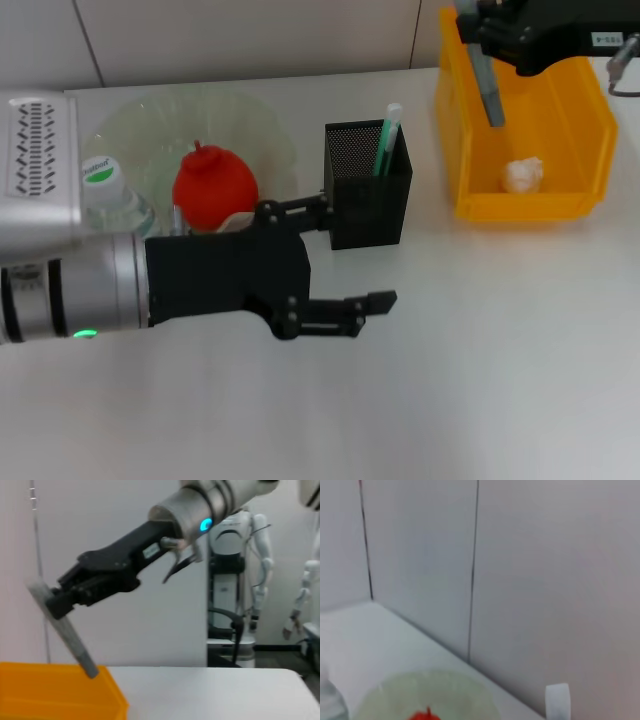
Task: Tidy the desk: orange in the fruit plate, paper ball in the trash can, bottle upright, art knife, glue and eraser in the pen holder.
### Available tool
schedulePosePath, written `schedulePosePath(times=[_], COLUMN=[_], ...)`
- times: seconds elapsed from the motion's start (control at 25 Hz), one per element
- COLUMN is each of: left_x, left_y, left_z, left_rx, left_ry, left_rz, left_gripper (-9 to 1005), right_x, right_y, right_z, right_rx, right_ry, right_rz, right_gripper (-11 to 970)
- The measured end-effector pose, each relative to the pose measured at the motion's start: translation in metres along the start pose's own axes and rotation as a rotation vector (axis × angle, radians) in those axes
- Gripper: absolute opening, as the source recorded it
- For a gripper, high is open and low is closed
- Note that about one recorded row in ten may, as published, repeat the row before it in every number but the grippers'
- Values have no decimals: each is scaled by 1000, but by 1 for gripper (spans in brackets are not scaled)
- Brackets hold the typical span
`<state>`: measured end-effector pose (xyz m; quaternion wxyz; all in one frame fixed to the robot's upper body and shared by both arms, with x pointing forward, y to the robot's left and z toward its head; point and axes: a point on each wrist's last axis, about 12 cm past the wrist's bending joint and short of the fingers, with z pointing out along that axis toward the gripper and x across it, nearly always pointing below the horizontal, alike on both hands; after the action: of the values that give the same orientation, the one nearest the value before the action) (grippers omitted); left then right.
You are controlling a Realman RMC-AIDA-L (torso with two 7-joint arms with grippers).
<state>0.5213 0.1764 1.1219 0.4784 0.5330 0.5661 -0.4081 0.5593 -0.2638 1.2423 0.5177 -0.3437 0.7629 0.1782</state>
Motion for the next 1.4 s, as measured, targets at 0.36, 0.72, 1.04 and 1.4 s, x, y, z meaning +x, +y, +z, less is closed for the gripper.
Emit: schedulePosePath(times=[0.36, 0.72, 1.04, 1.4], left_x=[4, 18, 25, 23], left_y=[-11, -14, -12, -10], left_z=[-35, -53, -49, -44], left_rx=[14, -25, -21, -3], left_ry=[-77, -55, -50, -50], left_rz=[23, -15, -28, -24], left_gripper=[810, 810, 810, 810], right_x=[28, 43, 48, 59], right_y=[-12, -15, -18, -19], right_z=[2, 27, 52, 76], right_rx=[-66, -152, -187, -204], right_ry=[-117, -219, -223, -192], right_rz=[49, 43, 63, 54], right_gripper=[138, 139, 137, 136])
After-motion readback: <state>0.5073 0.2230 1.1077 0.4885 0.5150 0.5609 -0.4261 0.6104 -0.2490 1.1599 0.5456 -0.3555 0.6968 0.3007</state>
